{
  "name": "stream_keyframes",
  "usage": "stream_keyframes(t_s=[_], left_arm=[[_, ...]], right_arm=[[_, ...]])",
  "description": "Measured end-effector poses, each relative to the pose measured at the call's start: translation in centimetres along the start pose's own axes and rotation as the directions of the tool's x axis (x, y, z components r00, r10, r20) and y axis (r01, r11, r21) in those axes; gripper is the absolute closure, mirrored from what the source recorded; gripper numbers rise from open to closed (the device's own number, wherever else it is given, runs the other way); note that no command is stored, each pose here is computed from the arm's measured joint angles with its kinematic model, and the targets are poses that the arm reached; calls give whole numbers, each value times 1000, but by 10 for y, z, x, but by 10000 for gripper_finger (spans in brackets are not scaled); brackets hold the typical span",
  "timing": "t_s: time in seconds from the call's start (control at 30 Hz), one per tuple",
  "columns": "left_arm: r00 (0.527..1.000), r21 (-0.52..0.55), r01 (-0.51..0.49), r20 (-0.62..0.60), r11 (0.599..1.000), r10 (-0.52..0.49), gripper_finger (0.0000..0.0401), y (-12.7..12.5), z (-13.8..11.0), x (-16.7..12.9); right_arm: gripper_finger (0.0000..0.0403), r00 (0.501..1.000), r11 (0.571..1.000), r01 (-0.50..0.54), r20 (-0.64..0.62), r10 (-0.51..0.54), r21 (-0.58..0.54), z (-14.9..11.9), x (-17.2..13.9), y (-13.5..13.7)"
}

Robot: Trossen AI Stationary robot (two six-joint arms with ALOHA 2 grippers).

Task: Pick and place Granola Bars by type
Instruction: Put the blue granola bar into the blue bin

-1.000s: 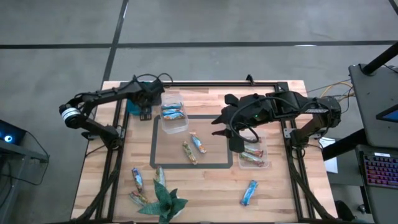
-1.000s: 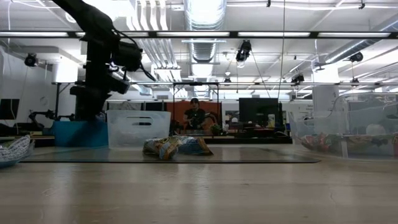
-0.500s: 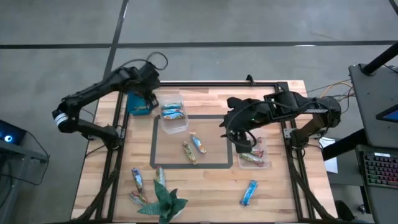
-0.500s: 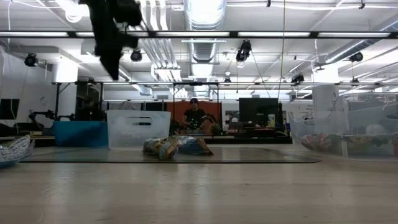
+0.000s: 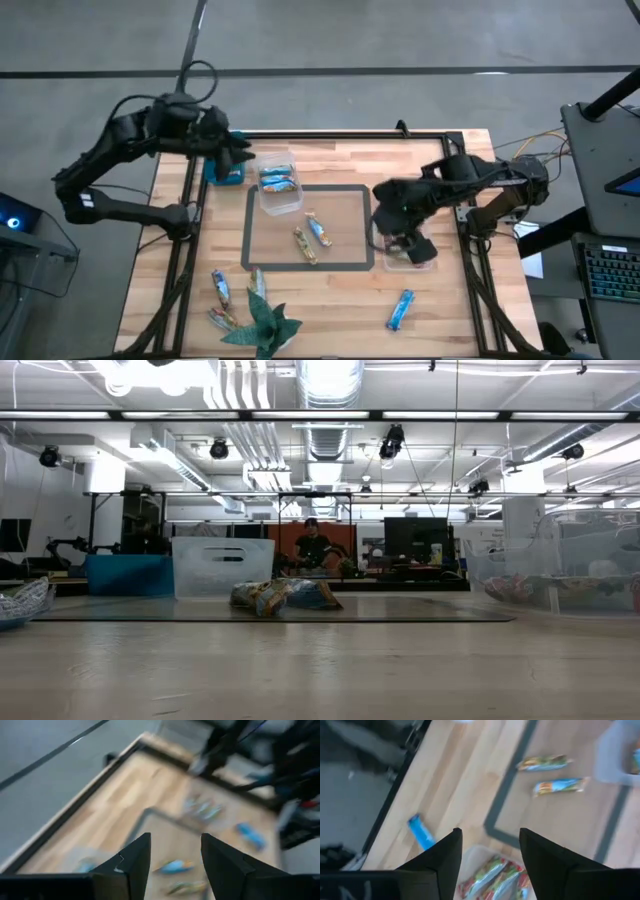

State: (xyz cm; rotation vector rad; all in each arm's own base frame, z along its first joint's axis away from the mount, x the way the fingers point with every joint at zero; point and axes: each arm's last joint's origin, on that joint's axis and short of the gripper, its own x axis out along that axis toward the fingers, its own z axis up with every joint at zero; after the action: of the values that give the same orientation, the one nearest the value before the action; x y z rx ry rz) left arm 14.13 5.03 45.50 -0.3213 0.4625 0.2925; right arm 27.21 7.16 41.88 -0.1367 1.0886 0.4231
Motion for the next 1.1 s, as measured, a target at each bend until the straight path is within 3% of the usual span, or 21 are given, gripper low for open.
stream_keyframes(t_s=[0.27, 0.5, 0.73, 0.87, 1.1], left_arm=[[970, -40, 226, 103, 973, -221, 245, -37, 2, -11], [981, -10, 179, 82, 984, -177, 245, -58, -2, 2], [985, 12, 170, 38, 985, -171, 245, -71, -5, 20], [983, 10, 176, 52, 984, -176, 245, -74, -2, 26], [982, 10, 180, 57, 984, -180, 245, -77, 0, 32]], right_arm=[[181, 981, 992, -77, -185, 58, -100, -15, 49, 46], [166, 967, 995, -6, -255, -20, -100, -39, 111, 77], [160, 949, 999, -19, -315, 6, -37, -76, 161, 102], [160, 957, 995, -53, -290, 27, -82, -96, 185, 118], [164, 961, 997, -37, -276, 17, -67, -127, 222, 120]])
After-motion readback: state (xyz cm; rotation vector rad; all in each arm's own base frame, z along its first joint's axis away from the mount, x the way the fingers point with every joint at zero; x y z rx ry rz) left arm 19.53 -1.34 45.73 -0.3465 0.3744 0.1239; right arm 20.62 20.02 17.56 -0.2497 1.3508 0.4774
